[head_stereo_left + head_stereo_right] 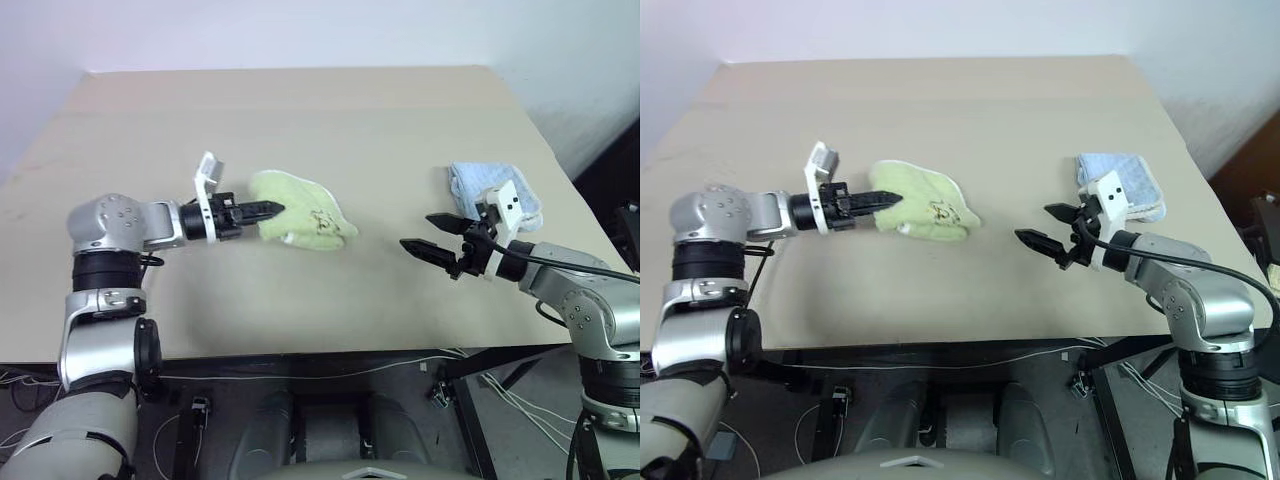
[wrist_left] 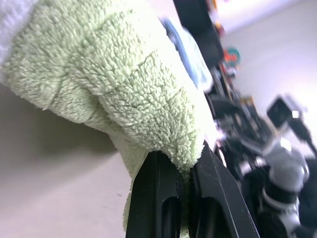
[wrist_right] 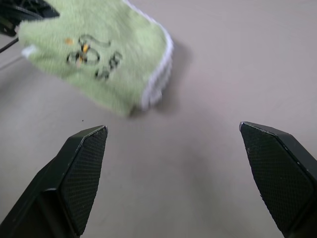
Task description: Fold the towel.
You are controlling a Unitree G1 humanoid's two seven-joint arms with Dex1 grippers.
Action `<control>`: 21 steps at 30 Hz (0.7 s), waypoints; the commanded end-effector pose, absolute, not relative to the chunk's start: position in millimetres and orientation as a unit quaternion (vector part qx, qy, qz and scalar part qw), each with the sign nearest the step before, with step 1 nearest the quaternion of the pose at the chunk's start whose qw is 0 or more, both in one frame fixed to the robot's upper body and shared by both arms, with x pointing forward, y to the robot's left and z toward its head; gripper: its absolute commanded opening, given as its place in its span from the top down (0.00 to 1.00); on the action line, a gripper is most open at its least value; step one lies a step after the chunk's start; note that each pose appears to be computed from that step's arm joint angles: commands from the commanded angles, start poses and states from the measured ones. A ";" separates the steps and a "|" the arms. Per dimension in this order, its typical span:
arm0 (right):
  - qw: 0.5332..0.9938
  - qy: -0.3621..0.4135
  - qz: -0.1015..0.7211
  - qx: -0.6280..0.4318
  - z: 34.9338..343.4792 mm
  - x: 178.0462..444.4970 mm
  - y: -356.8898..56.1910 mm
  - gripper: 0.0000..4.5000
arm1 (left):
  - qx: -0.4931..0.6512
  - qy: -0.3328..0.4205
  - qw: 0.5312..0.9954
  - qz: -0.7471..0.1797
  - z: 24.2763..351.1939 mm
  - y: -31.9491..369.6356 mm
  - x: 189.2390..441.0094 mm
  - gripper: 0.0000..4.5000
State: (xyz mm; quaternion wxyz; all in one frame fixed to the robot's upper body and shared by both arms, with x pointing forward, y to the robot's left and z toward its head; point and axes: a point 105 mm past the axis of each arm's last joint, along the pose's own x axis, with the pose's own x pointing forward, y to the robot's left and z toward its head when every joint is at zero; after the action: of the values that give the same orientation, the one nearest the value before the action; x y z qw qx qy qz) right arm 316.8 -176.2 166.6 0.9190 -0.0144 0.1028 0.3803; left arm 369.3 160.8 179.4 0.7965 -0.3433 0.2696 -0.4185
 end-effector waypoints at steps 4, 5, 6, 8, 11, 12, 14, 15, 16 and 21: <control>0.916 0.073 0.393 -0.010 180.4 323.2 -169.0 0.00 | -0.365 0.155 0.867 -0.303 217.8 235.0 391.6 0.99; 0.915 0.074 0.396 -0.009 180.3 323.9 -167.7 0.00 | -0.354 0.151 0.884 -0.267 216.5 251.4 394.6 0.99; 0.914 0.075 0.399 -0.009 180.2 324.4 -166.5 0.00 | -0.344 0.146 0.897 -0.234 215.9 266.6 396.4 0.99; 0.913 0.076 0.401 -0.007 180.5 325.5 -166.1 0.00 | -0.347 0.119 0.913 -0.177 222.9 299.7 396.9 0.99; 0.911 0.081 0.403 -0.009 178.9 326.9 -166.6 0.00 | -0.346 0.063 0.931 -0.093 238.9 348.3 392.4 0.99; 0.911 0.083 0.405 -0.009 178.2 327.1 -166.2 0.00 | -0.340 0.050 0.936 -0.073 242.4 359.8 390.2 0.99; 0.908 0.086 0.410 -0.010 177.5 327.3 -164.1 0.00 | -0.332 0.034 0.941 -0.047 245.3 377.0 384.3 0.99; 0.907 0.087 0.412 -0.010 177.5 327.3 -163.6 0.00 | -0.334 0.026 0.942 -0.038 246.1 382.9 382.3 0.99; 0.906 0.088 0.414 -0.010 177.5 327.4 -162.8 0.00 | -0.338 0.019 0.941 -0.027 246.0 389.2 379.8 0.99; 0.902 0.089 0.421 -0.018 180.2 328.6 -161.4 0.00 | -0.371 0.000 0.928 0.028 225.5 416.7 365.2 0.99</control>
State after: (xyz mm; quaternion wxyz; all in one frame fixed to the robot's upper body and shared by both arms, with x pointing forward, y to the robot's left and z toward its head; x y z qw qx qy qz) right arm 328.1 -159.2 168.7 0.9016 -0.0038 0.1059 0.4194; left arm 372.4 404.2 218.2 0.9294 -0.3678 0.0277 0.0146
